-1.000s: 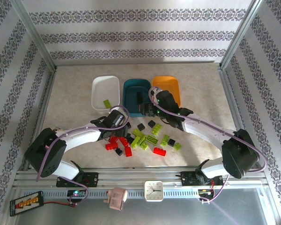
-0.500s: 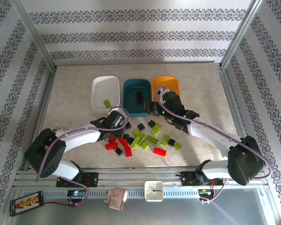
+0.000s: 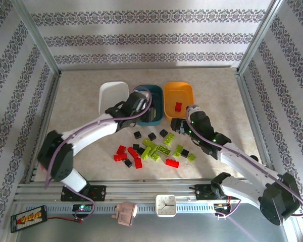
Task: Sort the legos into containers by color
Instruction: Place the lego in the container.
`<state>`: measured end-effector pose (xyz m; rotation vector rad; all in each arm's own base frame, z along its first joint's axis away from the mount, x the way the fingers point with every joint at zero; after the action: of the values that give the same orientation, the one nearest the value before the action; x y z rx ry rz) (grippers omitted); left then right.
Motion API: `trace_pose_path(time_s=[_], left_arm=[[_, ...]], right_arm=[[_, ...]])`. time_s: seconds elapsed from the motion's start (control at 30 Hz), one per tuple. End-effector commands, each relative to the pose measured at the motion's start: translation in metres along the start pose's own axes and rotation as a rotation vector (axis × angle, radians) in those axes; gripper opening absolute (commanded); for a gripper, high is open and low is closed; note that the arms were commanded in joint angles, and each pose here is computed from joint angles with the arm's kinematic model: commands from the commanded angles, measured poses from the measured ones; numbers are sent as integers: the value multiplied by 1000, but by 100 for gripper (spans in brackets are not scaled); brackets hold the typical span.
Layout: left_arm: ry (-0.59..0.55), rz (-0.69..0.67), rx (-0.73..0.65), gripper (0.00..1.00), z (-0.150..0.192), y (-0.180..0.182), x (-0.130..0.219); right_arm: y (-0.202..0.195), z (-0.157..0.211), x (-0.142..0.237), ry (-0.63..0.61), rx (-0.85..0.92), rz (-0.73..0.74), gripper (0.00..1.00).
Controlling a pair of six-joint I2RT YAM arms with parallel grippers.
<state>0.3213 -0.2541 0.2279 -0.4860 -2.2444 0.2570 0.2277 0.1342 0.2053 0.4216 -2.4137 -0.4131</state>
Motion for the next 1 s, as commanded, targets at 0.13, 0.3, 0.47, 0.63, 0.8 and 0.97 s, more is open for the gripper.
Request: trace_pose_path(time_s=[0.13, 0.3, 0.47, 0.63, 0.8, 0.97], left_arm=[[36, 107, -58, 39, -49, -49, -87], [61, 96, -52, 39, -71, -59, -132], [82, 117, -14, 46, -81, -62, -165], [82, 140, 17, 63, -88, -64, -176], [44, 185, 27, 78, -107, -72, -150], [-14, 246, 1, 84, -112, -80, -92]], right_arm=[[-28, 24, 19, 17, -28, 114, 63], [-34, 36, 27, 29, -34, 119, 63], [-36, 46, 28, 67, -40, 100, 63], [-36, 54, 24, 123, -40, 88, 66], [-36, 60, 17, 181, -45, 88, 66], [-28, 59, 3, 226, -46, 91, 66]])
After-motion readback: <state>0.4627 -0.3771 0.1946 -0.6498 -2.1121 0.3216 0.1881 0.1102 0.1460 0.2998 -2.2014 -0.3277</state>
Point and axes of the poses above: each hand's point on the last joint's axis, 136 mm out from that joint toward the fingers, its own x axis back along the fingers, its own y axis along the line the jaws close on, z = x × y, the point moved 8 cm from there along x, back along the fingers, and after that the axes turned 2 degrees about x, right-handed, at the moved point
